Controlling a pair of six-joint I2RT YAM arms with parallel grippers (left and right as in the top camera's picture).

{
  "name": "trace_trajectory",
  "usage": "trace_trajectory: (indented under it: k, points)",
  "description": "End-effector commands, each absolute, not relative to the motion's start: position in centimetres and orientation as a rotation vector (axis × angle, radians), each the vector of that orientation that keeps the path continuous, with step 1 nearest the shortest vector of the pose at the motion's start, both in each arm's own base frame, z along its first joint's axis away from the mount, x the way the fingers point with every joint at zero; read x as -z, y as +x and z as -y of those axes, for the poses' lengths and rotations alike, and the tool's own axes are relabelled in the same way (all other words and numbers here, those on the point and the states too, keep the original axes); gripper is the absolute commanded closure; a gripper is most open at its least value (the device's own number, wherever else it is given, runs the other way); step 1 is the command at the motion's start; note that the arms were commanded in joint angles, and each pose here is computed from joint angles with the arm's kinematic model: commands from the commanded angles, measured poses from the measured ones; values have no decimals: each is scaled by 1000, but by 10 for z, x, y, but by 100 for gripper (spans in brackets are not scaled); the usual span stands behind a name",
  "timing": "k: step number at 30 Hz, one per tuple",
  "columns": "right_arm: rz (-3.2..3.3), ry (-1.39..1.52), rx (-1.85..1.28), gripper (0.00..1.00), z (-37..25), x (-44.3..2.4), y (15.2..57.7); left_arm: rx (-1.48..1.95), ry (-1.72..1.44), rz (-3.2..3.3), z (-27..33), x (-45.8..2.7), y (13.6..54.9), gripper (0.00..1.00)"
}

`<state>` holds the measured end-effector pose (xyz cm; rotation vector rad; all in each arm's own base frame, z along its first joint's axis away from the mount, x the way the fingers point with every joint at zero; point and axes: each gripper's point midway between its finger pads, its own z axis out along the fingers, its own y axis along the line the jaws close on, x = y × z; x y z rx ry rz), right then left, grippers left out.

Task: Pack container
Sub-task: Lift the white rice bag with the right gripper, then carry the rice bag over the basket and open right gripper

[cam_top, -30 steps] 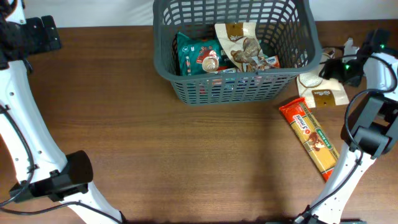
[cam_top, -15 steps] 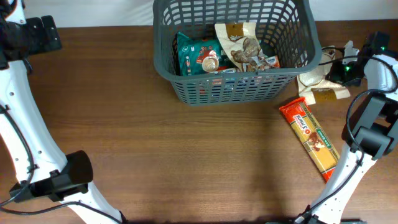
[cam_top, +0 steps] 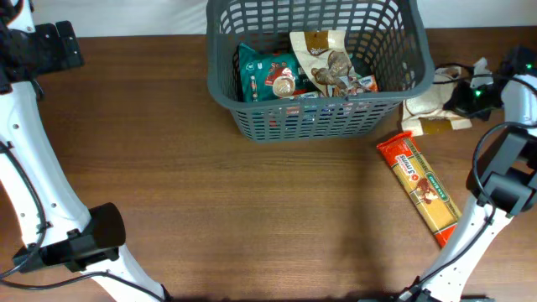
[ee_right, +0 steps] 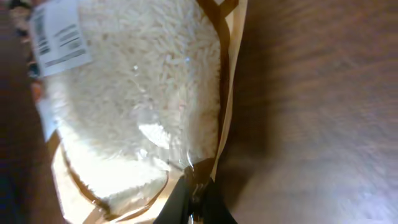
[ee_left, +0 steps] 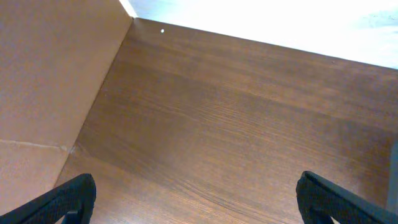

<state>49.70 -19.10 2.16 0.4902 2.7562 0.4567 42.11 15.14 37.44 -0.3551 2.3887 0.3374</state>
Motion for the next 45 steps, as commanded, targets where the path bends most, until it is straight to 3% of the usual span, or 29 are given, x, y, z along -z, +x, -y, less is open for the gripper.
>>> trace_trajectory:
  k: [1, 23, 36, 45]
  points:
    - [-2662, 510, -506, 96, 206, -52, 509, -336, -378, -2394, -154, -371, 422, 1]
    - [-2169, 377, -405, 96, 200, -321, 527, -336, -378, -2394, -154, -371, 422, 1]
    - [-1959, 93, -557, 96, 87, -441, 502, -336, -378, -2394, -154, -371, 422, 1]
    - [-1899, -170, -645, 96, -26, -483, 477, -336, -378, -2394, -154, -371, 422, 1]
